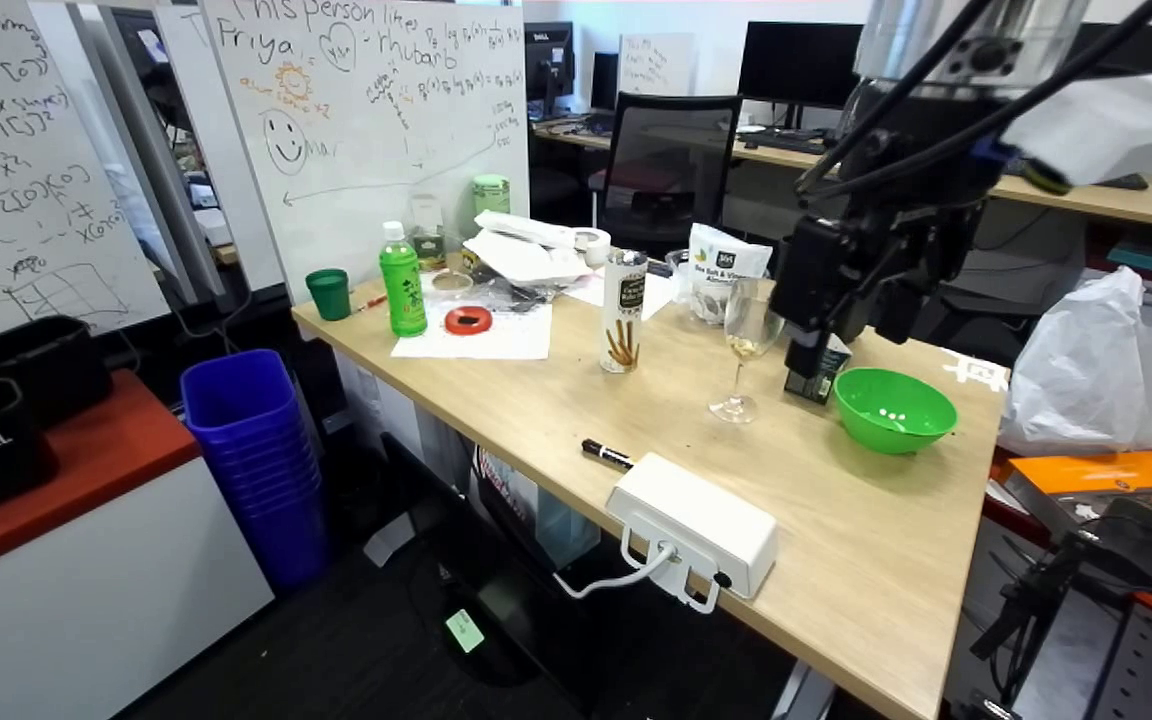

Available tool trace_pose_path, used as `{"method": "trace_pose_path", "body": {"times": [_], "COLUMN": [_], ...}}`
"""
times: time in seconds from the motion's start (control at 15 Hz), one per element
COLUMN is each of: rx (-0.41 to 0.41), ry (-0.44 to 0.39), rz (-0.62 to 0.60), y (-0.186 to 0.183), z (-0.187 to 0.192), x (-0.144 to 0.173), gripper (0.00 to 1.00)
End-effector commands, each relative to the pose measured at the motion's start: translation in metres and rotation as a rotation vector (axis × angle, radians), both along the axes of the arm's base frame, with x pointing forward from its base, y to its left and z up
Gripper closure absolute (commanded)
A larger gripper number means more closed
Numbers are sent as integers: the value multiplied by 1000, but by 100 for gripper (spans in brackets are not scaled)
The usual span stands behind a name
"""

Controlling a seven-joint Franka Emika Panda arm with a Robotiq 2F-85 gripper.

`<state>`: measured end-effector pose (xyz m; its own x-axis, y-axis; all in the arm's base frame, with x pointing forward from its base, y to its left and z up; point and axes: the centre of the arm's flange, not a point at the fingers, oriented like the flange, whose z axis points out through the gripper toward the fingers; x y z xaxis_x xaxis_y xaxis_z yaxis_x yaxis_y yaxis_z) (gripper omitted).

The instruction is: Pick the cup and pour its contents into the green bowl

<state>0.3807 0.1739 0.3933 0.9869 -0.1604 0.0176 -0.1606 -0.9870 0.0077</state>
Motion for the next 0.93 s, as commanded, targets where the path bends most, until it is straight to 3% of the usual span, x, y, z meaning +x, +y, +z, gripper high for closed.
{"method": "trace_pose_path", "body": {"times": [0.0, 0.13, 0.2, 0.27, 0.87], "rx": [-20, -29, -27, -20, -22], "ry": [6, 19, 71, 25, 62], "rz": [-208, -332, -350, -294, -328], "y": [-3, -12, -12, -19, -16], "z": [-23, -36, -37, -35, -41], "x": [38, 53, 52, 40, 50], "gripper": [0, 0, 0, 0, 0]}}
